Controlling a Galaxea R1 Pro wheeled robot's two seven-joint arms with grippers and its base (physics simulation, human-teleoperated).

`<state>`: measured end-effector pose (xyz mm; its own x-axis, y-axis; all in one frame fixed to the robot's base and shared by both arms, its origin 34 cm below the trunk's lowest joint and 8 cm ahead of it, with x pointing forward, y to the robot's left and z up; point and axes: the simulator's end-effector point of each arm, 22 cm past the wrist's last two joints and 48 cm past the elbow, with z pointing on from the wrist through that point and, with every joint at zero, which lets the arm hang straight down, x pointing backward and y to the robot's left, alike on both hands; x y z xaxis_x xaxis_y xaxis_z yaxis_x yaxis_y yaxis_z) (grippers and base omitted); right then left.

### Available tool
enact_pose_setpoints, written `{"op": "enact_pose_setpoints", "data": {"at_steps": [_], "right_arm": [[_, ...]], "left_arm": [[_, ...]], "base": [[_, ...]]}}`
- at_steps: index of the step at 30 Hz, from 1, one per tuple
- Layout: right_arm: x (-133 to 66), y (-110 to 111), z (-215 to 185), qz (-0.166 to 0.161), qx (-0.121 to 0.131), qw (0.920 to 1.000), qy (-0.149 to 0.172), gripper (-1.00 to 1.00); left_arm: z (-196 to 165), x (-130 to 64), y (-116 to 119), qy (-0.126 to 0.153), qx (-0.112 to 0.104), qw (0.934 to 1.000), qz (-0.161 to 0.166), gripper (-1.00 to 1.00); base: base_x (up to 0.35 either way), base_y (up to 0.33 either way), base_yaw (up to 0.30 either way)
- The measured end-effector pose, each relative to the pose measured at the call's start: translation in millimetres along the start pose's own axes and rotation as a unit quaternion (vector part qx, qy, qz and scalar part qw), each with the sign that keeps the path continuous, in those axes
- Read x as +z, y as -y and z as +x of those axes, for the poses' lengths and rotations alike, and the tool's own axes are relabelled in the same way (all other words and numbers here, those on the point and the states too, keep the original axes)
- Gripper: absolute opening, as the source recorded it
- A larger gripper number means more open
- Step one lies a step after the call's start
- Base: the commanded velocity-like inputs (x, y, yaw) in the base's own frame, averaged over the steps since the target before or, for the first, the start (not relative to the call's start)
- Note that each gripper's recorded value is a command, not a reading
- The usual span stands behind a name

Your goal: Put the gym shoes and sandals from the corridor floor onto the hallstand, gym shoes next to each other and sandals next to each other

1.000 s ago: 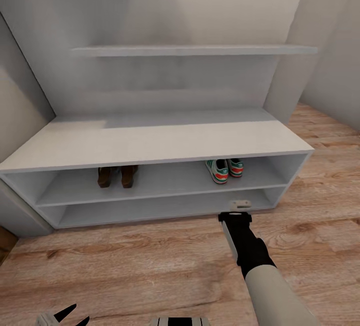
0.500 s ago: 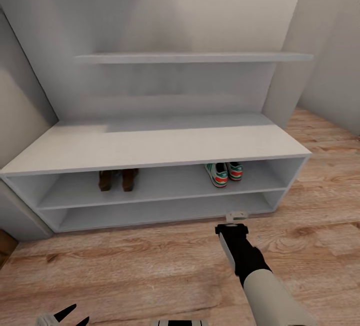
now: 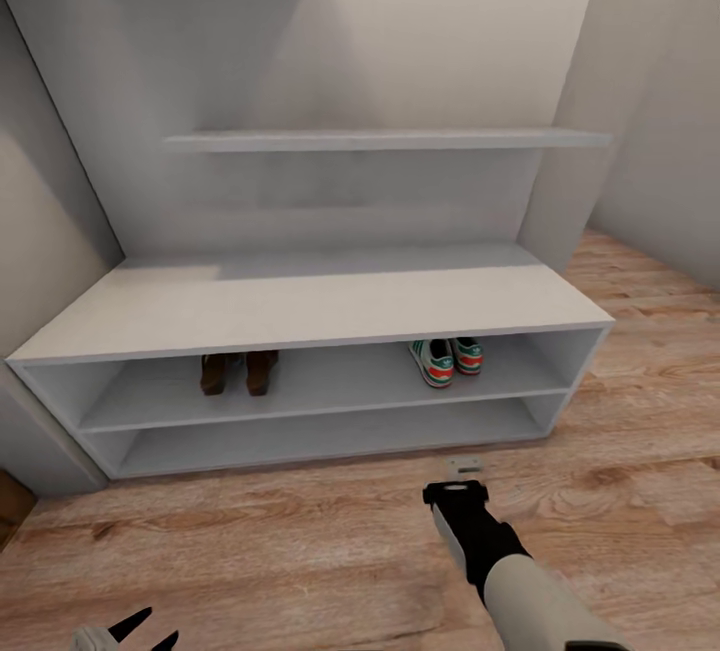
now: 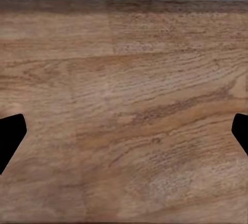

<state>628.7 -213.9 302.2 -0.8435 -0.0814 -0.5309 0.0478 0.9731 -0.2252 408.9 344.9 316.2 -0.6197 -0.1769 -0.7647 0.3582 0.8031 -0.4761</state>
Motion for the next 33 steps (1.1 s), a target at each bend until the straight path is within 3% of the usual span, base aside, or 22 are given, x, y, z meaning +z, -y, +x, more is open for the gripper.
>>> {"op": "enact_pose_setpoints", "data": {"at_steps": [9,10,11,18,20,29,33], "right_arm": [[-6.8,-16.9,16.8,-0.024,0.001,0.9996,0.018,1.0],[-9.6,-37.5,17.0,-0.065,0.005,0.9969,0.044,1.0],[-10.1,-36.6,14.2,-0.075,0.006,0.9959,0.051,1.0],[-6.1,8.0,8.7,-0.106,-0.002,0.9916,0.074,1.0],[-5.1,33.3,18.8,-0.128,-0.012,0.9875,0.091,1.0],[-23.0,52.8,50.9,-0.151,-0.025,0.9831,0.1,1.0],[-40.3,57.8,90.4,-0.158,-0.031,0.9807,0.111,1.0]], "left_arm": [[-18.2,-5.9,-1.6,-0.001,0.0,0.9998,-0.021,1.0],[-18.8,-9.6,-16.5,-0.003,-0.002,0.9985,-0.055,1.0],[-20.4,-10.9,-20.7,-0.003,-0.002,0.9977,-0.067,1.0],[-30.8,-17.3,-31.8,-0.009,0.0,0.994,-0.109,1.0],[-29.7,-19.8,-37.9,-0.021,0.005,0.9915,-0.128,1.0],[-45.1,-29.9,-47.4,-0.025,0.008,0.985,-0.171,1.0],[-47.6,-38.5,-56.1,-0.029,0.004,0.9787,-0.203,1.0]], "base": [[0.0,0.0,0.0],[0.0,0.0,0.0],[0.0,0.0,0.0],[0.0,0.0,0.0],[0.0,0.0,0.0],[0.0,0.0,0.0],[0.0,0.0,0.0]]}}
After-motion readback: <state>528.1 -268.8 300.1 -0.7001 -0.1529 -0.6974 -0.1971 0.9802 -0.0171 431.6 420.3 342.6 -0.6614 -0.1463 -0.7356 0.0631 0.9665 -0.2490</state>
